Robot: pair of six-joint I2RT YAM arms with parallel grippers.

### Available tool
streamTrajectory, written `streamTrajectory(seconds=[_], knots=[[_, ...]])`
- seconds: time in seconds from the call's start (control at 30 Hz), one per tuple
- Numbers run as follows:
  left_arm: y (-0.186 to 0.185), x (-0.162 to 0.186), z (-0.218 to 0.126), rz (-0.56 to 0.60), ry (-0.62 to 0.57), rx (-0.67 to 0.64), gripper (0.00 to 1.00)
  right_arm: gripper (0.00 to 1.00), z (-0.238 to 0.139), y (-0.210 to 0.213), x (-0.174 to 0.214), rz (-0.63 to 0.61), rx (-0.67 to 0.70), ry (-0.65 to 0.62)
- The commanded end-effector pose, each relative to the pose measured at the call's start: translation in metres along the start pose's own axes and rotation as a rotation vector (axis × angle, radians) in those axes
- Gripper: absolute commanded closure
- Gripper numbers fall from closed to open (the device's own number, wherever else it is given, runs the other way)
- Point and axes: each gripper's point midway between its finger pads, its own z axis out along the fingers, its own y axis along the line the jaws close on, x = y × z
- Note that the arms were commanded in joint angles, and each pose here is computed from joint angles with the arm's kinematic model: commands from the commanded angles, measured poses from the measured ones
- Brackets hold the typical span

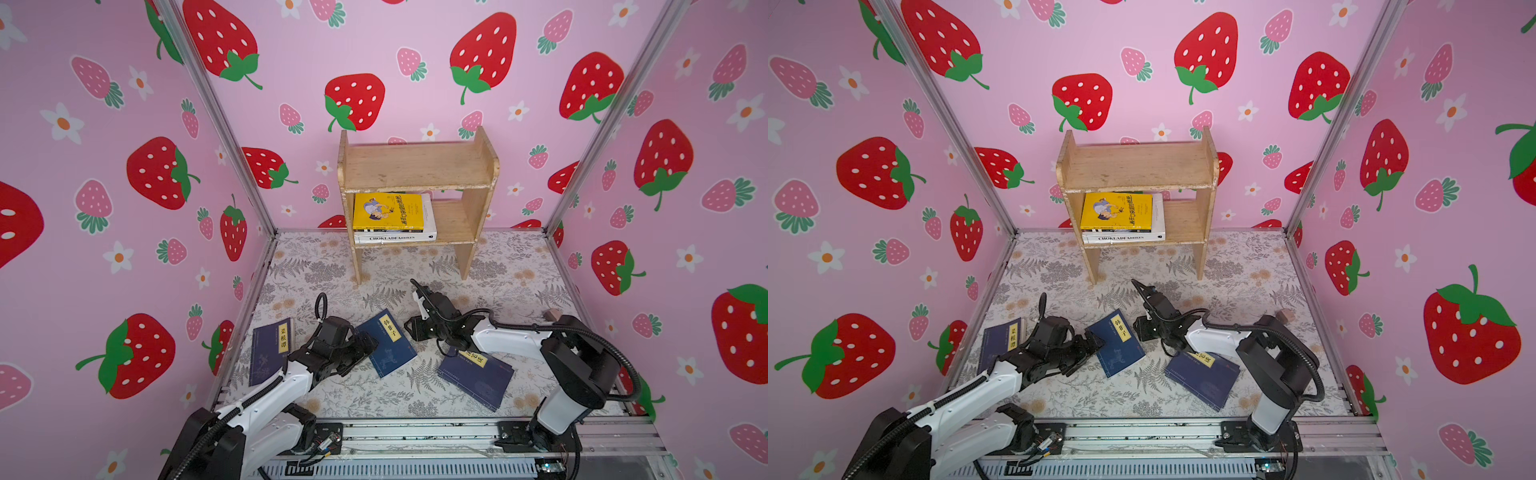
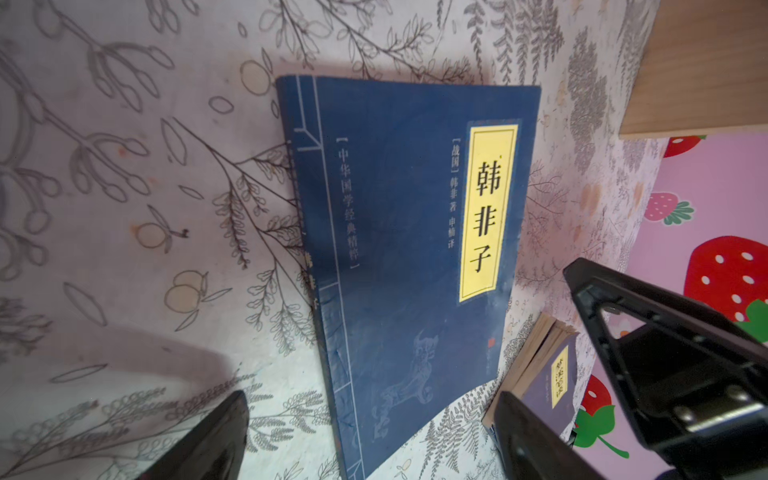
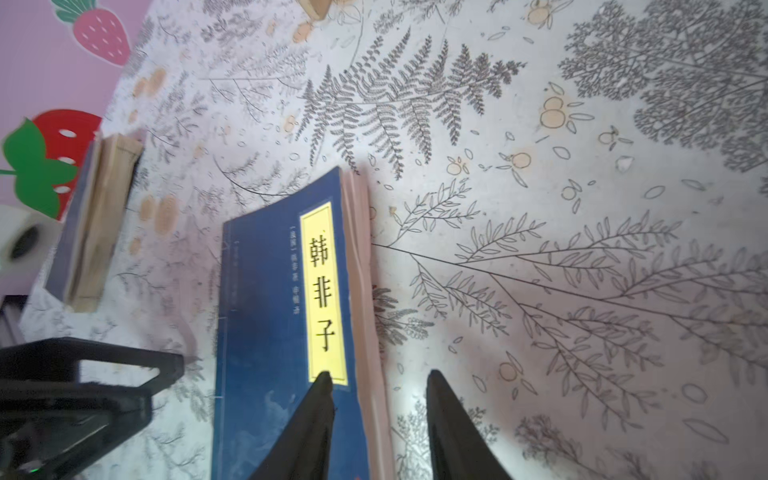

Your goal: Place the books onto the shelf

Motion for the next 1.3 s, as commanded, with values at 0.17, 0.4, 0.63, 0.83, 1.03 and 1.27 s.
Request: streamTrajectory(seconds=[0.17, 0.4, 0.63, 0.83, 1.03, 1.27], knots=[[0.001, -0.007, 0.021, -0.027, -0.054, 0.018, 0.09, 0.73, 0.037, -0.005, 0.028, -0.003, 0.029, 0.104], [-0.013, -0.006, 0.035, -0.003, -0.036, 0.117, 0.17, 0.74, 0.055, -0.012, 0.053, -0.016, 0.042, 0.175], [-0.059, -0.020, 0.021, 0.034, -0.101, 0.344, 0.28, 0.75, 0.068, -0.009, 0.065, -0.023, 0.031, 0.214], [-0.089, -0.035, -0.014, 0.066, -0.206, 0.468, 0.31, 0.76, 0.073, -0.008, 0.069, -0.015, 0.016, 0.232], [-0.080, -0.035, -0.016, 0.050, -0.214, 0.419, 0.38, 0.76, 0.072, -0.001, 0.065, -0.017, -0.007, 0.226], [-0.066, -0.031, -0.001, 0.001, -0.178, 0.352, 0.50, 0.76, 0.072, 0.002, 0.060, -0.020, -0.014, 0.213]])
